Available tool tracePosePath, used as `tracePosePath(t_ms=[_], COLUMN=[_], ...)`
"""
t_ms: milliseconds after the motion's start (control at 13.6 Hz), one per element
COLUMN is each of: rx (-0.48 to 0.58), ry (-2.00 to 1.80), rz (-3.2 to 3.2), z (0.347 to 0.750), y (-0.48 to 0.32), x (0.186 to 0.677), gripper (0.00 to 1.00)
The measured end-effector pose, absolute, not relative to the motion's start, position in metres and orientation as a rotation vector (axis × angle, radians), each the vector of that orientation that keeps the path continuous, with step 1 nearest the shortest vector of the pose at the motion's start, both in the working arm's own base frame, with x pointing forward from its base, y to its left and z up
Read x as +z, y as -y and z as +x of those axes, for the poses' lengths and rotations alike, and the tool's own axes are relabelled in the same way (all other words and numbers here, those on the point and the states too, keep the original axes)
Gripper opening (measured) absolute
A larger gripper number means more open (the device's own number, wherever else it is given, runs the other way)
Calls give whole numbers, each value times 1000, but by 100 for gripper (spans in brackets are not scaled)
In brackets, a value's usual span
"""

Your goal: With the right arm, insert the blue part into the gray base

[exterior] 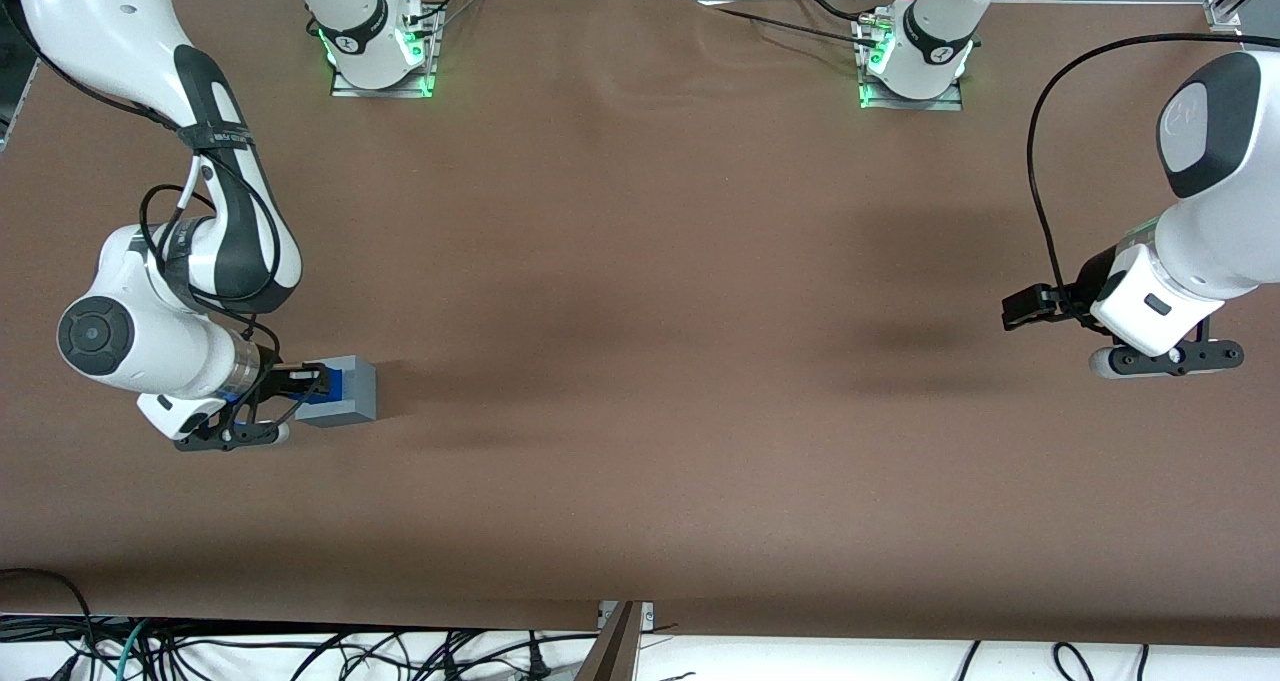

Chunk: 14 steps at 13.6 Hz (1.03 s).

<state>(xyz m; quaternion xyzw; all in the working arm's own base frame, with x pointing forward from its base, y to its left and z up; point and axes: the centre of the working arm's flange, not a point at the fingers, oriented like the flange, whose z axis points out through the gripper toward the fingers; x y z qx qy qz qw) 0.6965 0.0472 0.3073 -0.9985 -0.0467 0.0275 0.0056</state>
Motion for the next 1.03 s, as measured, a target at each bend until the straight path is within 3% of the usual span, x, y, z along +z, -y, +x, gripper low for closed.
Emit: tracePosePath(t_ms=[147,293,440,660,1027], rx=[76,61,45,-7,51], ry=[146,149,149,150,160], rz=[-3123,-3122,-3122,-3123,-3129], z=[698,700,702,703,651], y=[-48,-50,-50,-50,-50], x=[310,314,320,354,503], gripper=[63,85,99,99,99])
